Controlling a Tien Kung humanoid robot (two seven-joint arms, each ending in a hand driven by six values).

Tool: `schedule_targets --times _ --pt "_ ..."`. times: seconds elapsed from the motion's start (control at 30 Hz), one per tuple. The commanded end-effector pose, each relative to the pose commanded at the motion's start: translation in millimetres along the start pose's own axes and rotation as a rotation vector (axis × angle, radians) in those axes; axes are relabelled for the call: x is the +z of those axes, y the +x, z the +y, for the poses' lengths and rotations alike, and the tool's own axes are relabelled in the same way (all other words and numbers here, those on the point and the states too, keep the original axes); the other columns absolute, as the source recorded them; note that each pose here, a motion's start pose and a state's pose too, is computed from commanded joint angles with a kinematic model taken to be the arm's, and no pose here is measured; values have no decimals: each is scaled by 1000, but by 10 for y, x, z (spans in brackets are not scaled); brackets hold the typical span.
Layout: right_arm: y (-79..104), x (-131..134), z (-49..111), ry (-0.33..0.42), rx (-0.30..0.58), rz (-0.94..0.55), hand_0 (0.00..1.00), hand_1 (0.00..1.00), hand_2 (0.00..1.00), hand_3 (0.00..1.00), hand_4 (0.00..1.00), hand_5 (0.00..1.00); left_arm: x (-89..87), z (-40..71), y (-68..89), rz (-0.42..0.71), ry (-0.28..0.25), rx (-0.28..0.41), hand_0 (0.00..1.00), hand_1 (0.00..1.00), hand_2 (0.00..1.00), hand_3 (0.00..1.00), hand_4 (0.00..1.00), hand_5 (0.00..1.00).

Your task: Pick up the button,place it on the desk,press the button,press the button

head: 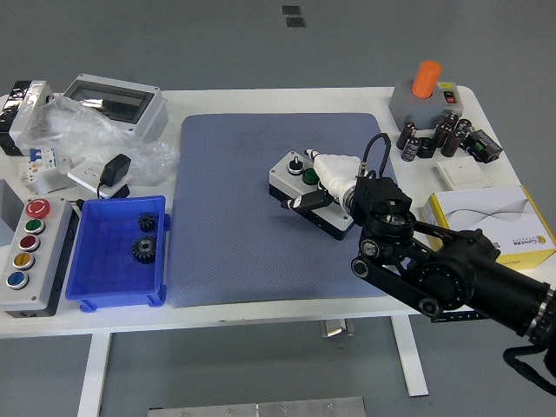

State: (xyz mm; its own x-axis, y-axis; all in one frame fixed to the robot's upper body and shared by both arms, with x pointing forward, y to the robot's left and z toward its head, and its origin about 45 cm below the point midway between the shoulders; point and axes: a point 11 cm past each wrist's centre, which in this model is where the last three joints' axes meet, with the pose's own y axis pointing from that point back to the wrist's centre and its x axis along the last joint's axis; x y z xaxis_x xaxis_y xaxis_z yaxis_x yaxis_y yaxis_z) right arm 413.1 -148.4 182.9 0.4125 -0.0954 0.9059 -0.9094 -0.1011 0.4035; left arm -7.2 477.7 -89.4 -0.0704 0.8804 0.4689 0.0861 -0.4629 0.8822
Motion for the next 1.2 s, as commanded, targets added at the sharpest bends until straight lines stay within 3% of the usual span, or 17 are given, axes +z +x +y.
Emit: schedule_targets --times 0.67,0.7,0.87,0.9,1.07,1.1,1.2 --pt "-94 23 -18 -10 -6 21 667 722 767 998 998 640 17 1 -5 2 -7 -4 630 632 577 569 526 114" --pt "-104 26 -20 -12 -8 24 623 684 737 965 998 541 20 2 -4 3 -8 -4 630 632 577 569 526 114" --pt "-144 13 -23 -10 -15 40 623 684 737 965 998 541 -2 -1 -7 3 -3 -6 630 632 577 569 526 114" --pt "-148 6 -23 -8 -14 42 557 657 697 864 911 402 -8 -2 -10 3 0 -8 630 632 577 569 526 114" --pt "-162 -6 -25 -7 -13 51 557 657 697 864 911 402 11 1 -18 4 -4 -12 630 632 577 569 526 114" --pt "-164 -7 -26 -6 -12 51 374 561 632 802 798 246 17 1 -17 4 -6 -12 630 632 577 569 526 114" --pt "-163 -12 -27 -5 -5 54 374 561 632 802 798 246 22 1 -14 6 -9 -12 630 632 577 569 526 114"
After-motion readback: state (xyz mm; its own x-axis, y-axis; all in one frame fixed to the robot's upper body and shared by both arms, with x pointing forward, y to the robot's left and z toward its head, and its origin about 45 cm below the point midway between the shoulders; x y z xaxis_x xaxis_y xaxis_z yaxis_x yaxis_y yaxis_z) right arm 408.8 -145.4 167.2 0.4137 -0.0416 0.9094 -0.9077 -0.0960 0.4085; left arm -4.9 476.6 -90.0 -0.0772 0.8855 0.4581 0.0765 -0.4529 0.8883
